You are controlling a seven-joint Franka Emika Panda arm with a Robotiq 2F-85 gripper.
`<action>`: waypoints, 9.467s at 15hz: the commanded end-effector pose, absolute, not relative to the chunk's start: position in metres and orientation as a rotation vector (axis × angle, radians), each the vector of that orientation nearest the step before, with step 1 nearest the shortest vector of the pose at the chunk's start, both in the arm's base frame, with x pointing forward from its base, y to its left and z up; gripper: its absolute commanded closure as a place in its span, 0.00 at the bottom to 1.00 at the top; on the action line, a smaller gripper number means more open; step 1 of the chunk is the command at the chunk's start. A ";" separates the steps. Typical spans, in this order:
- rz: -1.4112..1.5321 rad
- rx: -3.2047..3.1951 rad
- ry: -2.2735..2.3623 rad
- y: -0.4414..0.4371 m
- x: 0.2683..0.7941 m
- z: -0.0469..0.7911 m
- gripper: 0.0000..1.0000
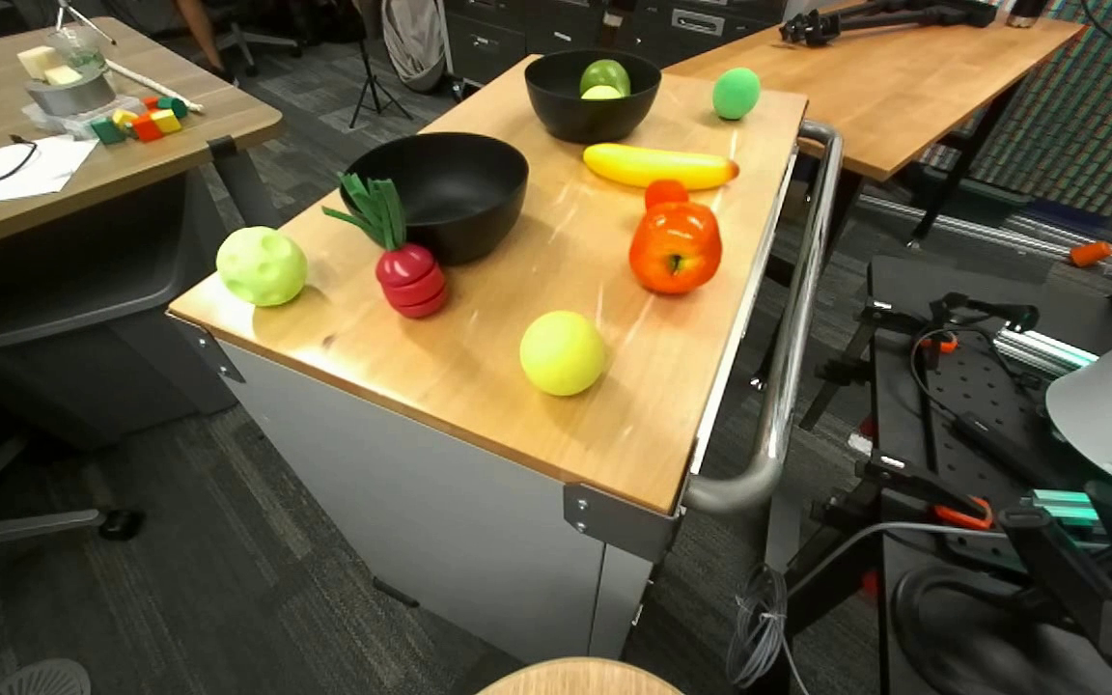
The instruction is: Take all the contents from the black bowls and place them on the table one at at time starting with the left bowl then right bowl
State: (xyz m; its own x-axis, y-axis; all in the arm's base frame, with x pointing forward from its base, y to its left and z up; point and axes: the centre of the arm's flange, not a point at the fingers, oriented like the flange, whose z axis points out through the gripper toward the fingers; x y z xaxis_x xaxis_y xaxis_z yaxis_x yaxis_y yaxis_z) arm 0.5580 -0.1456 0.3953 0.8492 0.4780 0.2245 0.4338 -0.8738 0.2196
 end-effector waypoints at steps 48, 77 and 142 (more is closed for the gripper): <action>0.171 3.117 0.430 -0.168 0.600 0.338 0.00; 0.122 2.803 0.777 -0.150 0.628 0.305 0.60; 0.279 2.750 0.796 -0.159 0.593 0.364 0.00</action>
State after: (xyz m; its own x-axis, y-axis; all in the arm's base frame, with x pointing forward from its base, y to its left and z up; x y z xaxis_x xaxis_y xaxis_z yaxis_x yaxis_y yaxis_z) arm 0.5915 -0.1474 0.3725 0.8333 0.5438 0.0998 0.5024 -0.8202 0.2736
